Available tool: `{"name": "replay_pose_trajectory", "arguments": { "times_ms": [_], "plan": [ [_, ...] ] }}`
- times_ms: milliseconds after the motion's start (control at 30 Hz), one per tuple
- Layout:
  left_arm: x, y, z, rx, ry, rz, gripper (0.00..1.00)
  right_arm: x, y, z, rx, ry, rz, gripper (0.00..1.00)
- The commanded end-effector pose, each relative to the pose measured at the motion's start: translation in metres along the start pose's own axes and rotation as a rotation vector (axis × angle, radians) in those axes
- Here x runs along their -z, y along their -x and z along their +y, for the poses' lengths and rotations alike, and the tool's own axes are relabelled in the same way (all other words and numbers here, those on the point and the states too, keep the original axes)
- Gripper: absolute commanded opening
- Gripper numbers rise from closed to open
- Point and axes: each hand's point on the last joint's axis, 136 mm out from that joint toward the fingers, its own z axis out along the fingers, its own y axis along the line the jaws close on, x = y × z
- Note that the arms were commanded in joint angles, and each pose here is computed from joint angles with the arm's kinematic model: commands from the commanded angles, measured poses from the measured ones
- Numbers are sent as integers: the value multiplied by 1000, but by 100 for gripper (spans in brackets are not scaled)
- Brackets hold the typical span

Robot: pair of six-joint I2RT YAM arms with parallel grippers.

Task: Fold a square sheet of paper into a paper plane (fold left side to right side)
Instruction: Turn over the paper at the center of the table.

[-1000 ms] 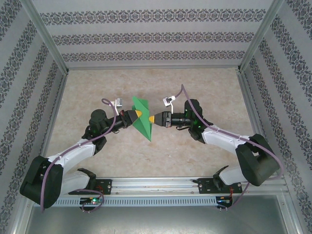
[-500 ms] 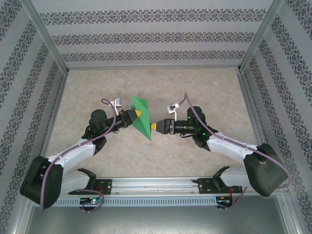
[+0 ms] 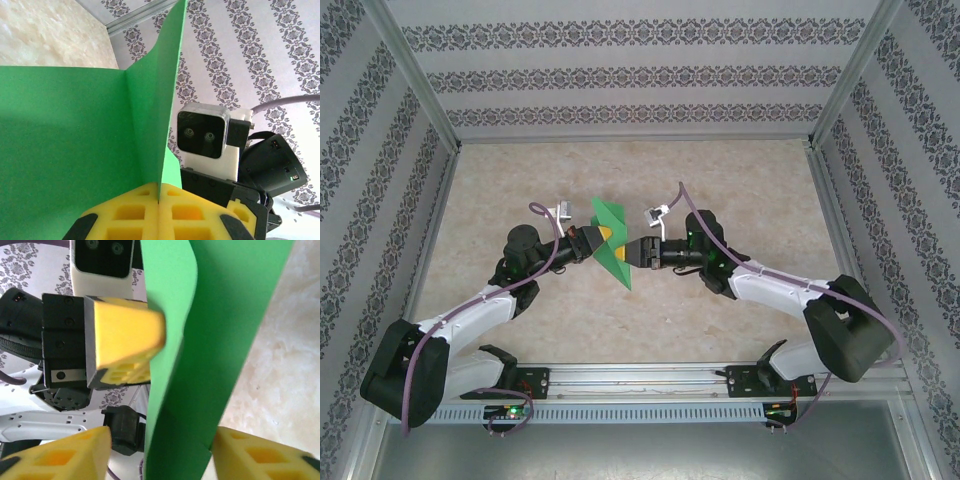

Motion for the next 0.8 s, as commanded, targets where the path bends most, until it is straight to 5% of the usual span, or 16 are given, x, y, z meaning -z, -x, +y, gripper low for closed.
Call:
{"name": "replay_pose_trajectory", "arguments": {
  "times_ms": [0,433,767],
  "plan": [
    [1,0,-17,-43,-53,-4,7,-4,11,7,27,16,-28,49],
    [2,-3,-3,-56,-2,-5,22,0,12,1,27,-20,-37,13],
    [25,-1,26,-102,187,-23,42,12,5,-10,72,-136,-18,2]
  ]
}}
